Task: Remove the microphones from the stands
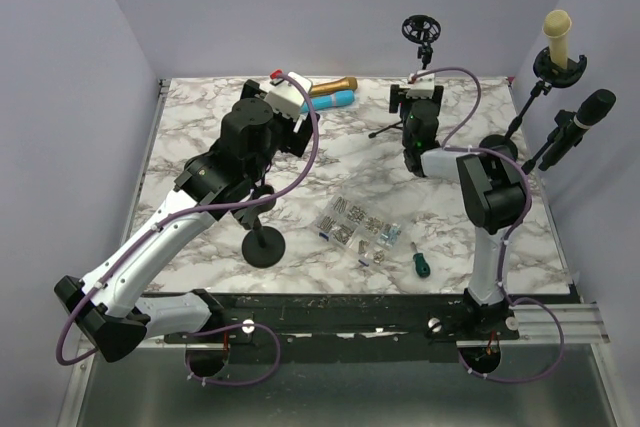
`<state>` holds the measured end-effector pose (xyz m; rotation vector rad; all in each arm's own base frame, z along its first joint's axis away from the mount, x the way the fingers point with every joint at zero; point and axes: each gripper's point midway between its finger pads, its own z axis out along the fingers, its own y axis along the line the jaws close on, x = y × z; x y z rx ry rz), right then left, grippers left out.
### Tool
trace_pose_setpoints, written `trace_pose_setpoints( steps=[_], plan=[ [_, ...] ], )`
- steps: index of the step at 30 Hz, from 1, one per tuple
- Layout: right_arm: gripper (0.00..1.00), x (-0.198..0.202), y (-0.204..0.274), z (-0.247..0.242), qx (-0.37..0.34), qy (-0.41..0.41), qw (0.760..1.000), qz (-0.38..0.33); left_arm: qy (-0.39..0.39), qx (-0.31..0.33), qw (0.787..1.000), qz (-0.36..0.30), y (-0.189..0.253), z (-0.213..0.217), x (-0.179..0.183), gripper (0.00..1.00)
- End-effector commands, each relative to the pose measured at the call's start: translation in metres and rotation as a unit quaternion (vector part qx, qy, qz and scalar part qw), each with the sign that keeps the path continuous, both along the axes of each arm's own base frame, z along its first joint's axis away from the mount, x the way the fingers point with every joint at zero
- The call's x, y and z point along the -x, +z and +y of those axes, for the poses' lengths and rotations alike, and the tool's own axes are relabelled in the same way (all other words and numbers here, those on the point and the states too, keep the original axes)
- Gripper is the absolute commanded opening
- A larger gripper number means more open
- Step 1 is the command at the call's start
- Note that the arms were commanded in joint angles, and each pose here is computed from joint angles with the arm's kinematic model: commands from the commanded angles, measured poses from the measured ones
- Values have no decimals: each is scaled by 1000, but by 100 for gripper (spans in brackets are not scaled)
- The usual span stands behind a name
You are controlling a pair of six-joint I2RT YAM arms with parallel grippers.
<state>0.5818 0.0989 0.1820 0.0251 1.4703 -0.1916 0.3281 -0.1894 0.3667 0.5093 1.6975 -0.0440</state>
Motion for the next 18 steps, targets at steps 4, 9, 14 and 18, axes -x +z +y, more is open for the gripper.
trace_pose_setpoints(
  steps=[4,9,14,18],
  plan=[
    [99,29,28,-11,-44,-23,997,53,-5,21,1000,-11,12,-4,2,90],
    [100,49,12,-9,-76,-33,980,182,-9,29,999,-15,17,-3,6,90],
    [100,74,-7,-5,-102,-33,957,268,-15,38,999,-16,21,-3,9,90],
    [100,90,-18,6,-131,-5,946,297,-17,38,999,-14,18,-5,8,90]
  ],
)
